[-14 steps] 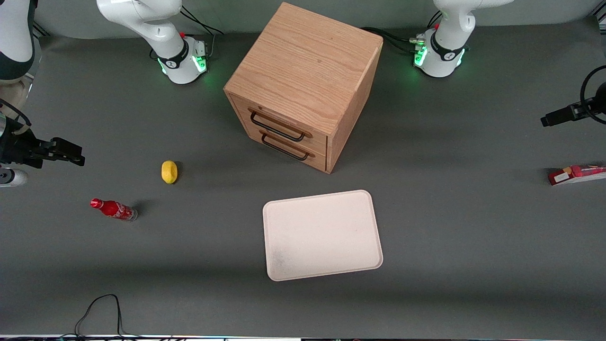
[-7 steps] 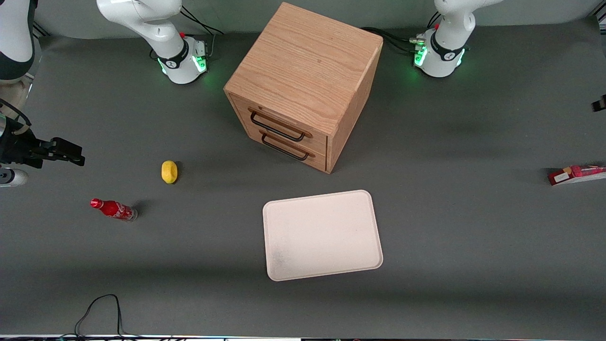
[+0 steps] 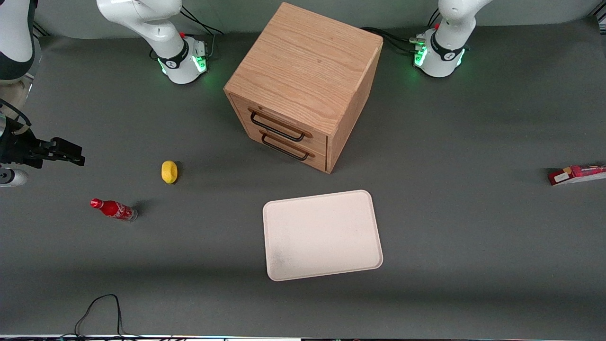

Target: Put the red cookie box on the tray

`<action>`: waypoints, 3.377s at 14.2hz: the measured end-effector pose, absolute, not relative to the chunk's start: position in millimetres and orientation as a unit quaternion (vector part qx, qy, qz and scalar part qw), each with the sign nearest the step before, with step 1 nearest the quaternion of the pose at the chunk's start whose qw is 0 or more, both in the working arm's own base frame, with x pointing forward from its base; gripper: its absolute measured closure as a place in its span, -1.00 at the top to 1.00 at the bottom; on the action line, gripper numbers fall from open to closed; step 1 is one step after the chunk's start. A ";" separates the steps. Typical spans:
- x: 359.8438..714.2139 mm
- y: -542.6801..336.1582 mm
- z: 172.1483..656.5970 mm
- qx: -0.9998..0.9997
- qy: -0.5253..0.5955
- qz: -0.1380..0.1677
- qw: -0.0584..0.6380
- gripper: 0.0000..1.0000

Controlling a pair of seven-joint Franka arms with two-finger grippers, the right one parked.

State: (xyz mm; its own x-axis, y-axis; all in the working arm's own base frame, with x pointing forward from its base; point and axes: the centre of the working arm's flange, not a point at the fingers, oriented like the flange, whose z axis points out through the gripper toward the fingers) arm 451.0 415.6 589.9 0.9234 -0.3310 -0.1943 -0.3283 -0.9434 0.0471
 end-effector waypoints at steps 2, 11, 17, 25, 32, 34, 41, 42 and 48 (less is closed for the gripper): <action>448.3 449.7 587.0 0.972 -0.215 -0.094 0.004 1.00; 497.0 449.4 553.8 0.879 -0.470 -0.075 -0.020 1.00; 526.7 428.3 449.0 0.784 -0.618 -0.057 -0.011 1.00; 506.3 429.6 319.2 0.751 -0.660 -0.022 -0.021 0.98; 505.6 429.1 261.7 0.750 -0.661 -0.022 0.001 0.97; 504.8 427.9 256.5 0.749 -0.662 -0.022 0.002 0.97; 505.7 426.6 244.7 0.750 -0.661 -0.007 0.003 0.80; 506.1 426.5 243.3 0.751 -0.661 -0.001 -0.001 0.54; 504.5 425.3 235.1 0.750 -0.661 0.001 0.001 -0.81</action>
State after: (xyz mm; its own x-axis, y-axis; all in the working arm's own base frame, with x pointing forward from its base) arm 504.5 425.3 235.1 0.1249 -0.9922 0.0027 -0.9922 -0.1249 -0.0004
